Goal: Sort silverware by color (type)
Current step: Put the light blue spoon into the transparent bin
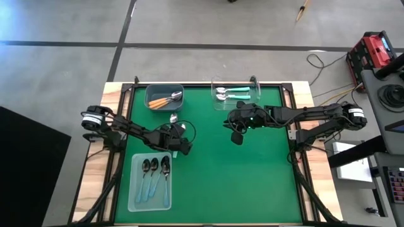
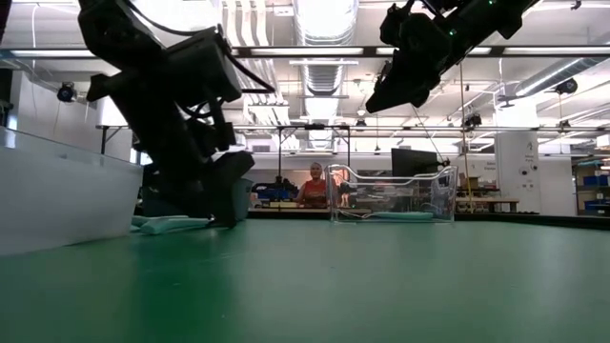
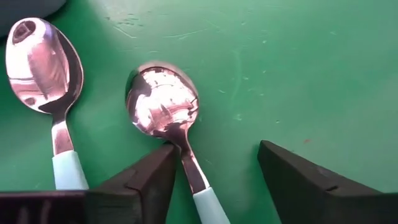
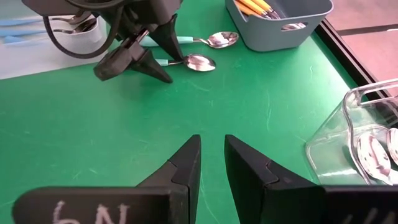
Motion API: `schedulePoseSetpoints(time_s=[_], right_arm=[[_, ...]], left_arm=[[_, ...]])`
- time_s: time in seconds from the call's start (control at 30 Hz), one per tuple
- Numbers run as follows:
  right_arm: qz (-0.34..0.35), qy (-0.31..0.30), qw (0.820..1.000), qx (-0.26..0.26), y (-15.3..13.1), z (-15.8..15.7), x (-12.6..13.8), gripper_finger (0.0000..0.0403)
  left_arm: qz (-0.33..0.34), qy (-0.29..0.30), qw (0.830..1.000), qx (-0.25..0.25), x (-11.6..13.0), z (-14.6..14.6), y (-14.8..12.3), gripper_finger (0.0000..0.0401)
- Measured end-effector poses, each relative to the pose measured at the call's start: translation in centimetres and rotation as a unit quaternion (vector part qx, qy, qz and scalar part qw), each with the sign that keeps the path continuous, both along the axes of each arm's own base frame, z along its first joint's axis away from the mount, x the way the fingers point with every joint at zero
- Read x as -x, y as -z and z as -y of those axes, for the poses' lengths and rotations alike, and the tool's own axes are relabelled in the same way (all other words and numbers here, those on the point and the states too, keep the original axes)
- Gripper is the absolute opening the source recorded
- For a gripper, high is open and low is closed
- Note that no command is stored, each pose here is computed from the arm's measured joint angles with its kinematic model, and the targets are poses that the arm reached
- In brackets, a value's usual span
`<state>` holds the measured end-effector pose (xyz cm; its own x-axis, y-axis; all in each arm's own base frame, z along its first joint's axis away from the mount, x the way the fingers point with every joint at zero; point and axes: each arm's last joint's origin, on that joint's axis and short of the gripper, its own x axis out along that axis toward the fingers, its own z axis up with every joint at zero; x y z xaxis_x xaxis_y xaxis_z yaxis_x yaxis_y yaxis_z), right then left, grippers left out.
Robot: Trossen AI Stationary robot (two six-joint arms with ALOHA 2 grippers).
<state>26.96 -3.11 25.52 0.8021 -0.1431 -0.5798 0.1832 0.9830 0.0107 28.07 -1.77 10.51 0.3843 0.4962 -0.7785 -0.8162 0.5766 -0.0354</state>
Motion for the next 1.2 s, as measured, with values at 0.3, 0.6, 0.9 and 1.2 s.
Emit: schedulePoseSetpoints(time_s=[0.3, 0.6, 0.9, 1.2], right_arm=[[-0.001, -0.006, 1.000, 0.008, 0.0, 0.0, 0.0, 0.0063], [-0.005, -0.013, 1.000, 0.017, 0.0, 0.0, 0.0, 0.0063], [-0.042, -0.019, 0.999, 0.016, 0.6, -0.2, 0.5, 0.0063], [-0.098, -0.023, 0.995, -0.011, 1.2, -1.4, 1.4, 0.0063]], left_arm=[[0.006, 0.003, 1.000, 0.009, -0.3, 0.1, -0.2, 0.0126], [0.020, 0.003, 1.000, 0.023, -0.4, 0.2, -0.4, 0.0015], [0.058, 0.034, 0.996, 0.050, -0.5, 0.4, -2.3, 0.0007], [0.145, 0.093, 0.985, 0.010, -0.7, 0.3, -6.6, 0.0003]])
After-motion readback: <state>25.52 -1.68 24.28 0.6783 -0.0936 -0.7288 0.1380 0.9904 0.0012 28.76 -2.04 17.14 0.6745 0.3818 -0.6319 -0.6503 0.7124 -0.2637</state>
